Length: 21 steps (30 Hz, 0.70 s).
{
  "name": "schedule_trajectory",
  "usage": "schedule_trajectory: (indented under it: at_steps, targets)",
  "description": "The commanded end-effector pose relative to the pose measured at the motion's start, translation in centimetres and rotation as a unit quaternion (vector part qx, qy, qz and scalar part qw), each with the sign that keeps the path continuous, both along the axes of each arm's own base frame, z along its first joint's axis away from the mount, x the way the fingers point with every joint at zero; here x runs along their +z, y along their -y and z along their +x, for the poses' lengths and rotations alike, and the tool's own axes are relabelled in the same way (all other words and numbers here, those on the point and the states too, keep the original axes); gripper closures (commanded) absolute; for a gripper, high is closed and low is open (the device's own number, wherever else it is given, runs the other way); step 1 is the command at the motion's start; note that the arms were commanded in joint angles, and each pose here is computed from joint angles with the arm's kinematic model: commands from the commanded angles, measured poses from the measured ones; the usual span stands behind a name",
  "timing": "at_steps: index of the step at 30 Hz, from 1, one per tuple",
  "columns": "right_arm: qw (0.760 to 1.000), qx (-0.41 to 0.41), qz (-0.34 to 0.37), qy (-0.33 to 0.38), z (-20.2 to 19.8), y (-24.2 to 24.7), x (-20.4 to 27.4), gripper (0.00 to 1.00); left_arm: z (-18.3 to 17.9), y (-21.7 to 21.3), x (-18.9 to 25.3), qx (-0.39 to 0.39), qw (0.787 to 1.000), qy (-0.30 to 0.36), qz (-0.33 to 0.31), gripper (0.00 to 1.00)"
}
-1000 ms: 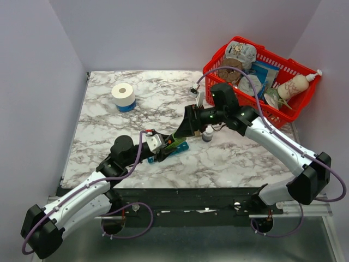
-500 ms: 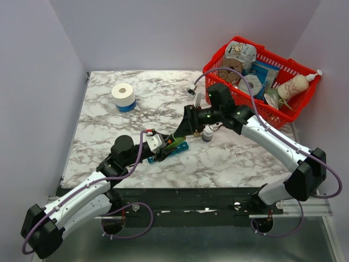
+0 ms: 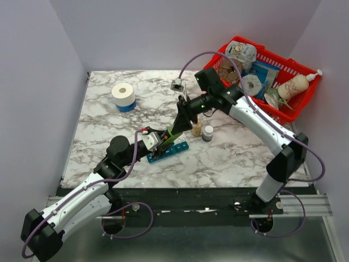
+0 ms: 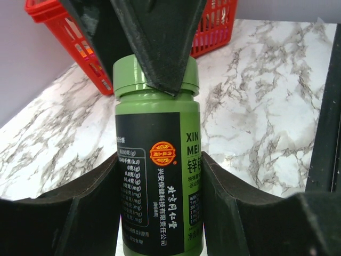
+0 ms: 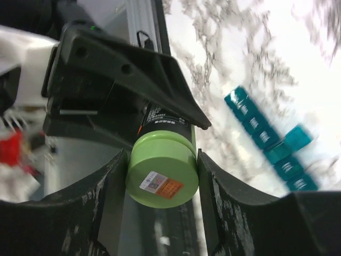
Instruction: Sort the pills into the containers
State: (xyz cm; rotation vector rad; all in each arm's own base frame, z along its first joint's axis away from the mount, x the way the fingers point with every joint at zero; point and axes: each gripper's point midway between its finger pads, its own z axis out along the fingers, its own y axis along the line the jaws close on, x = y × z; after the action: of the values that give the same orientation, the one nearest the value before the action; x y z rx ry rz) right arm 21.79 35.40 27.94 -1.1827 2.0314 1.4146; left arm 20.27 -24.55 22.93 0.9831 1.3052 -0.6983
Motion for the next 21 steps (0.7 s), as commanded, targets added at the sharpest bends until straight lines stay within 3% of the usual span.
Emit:
schedule_trajectory:
  at_steps: [1,2,3,4,7,14,21]
  targets:
    - [0.941,0.262,0.13,0.168,-4.0,-0.8,3.2,1.0,-1.4,0.9,0.7,-0.047,0.999,0.011,0.002,1.0]
    - [0.921,0.287,0.147,0.221,-3.2,-1.5,4.2,1.0,-1.5,0.9,0.8,-0.05,0.999,0.013,0.003,1.0]
    - [0.92,0.307,0.122,0.211,-4.0,-0.4,3.2,0.99,-1.5,0.8,0.8,-0.048,0.999,0.011,0.004,1.0]
    - [0.9,0.327,0.131,0.258,-3.5,-0.6,3.2,0.99,-1.6,0.8,0.8,-0.05,0.999,0.012,0.005,1.0]
    - [0.868,0.349,0.118,0.334,-2.4,-0.5,2.3,0.99,-1.8,0.7,0.7,-0.051,0.999,0.011,0.009,1.0]
    - [0.837,0.356,0.081,0.407,-1.5,0.9,2.2,0.99,-2.1,0.6,0.5,-0.059,0.998,0.009,0.013,1.0]
    - [0.792,0.379,0.11,0.467,-3.0,2.0,3.0,0.99,-2.5,1.0,0.8,-0.076,0.997,0.006,0.009,1.0]
